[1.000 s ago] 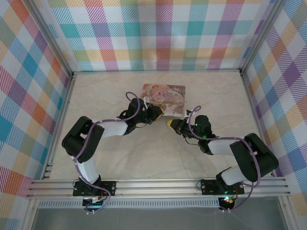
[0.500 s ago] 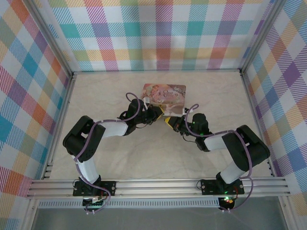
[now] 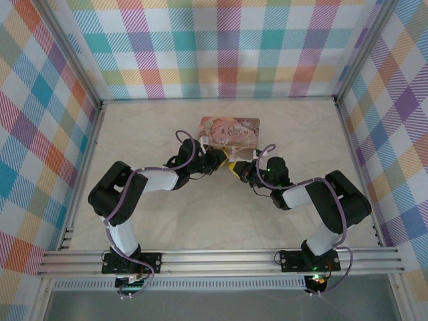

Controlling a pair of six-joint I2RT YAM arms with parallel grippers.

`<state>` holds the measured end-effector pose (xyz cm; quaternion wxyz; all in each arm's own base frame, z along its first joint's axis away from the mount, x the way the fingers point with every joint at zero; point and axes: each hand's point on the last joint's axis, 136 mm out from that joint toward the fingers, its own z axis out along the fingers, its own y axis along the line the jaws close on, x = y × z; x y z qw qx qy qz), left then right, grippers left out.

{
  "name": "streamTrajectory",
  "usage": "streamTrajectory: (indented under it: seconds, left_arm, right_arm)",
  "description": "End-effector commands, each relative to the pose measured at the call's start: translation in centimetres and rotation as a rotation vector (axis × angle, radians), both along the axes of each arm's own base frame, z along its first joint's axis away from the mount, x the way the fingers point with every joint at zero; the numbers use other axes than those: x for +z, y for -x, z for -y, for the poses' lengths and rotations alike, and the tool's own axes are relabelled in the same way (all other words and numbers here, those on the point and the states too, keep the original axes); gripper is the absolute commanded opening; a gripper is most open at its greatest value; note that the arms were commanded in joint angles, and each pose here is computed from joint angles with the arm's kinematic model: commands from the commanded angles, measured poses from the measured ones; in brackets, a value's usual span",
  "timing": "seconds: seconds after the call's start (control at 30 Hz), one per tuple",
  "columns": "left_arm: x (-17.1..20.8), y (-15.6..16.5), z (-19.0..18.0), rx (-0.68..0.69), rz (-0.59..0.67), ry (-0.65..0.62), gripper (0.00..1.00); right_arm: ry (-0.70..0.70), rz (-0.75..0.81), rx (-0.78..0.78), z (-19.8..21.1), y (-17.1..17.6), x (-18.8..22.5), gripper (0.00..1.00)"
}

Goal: Unlock the padlock with the key

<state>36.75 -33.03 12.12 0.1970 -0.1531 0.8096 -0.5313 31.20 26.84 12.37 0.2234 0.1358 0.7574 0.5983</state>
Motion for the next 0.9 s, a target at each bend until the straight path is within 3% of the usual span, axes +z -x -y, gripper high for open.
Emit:
streamTrajectory:
  seconds: [0.0,0.5,0.87]
  left_arm:
    - [2.0,0.5,1.3,-0.044,0.040,0.081,0.07]
    - [2.4,0.7,1.3,-0.049,0.045,0.097,0.07]
    - [2.7,0.8,1.4,-0.055,0.051,0.115,0.07]
  right_arm:
    - [-0.033,0.048,0.007,-0.7,-0.6,1.5,0.00]
    - [-0.033,0.043,-0.024,-0.5,-1.3,1.2,0.00]
    - [-0.134,0.049,-0.082,-0.1,-2.5,1.5,0.00]
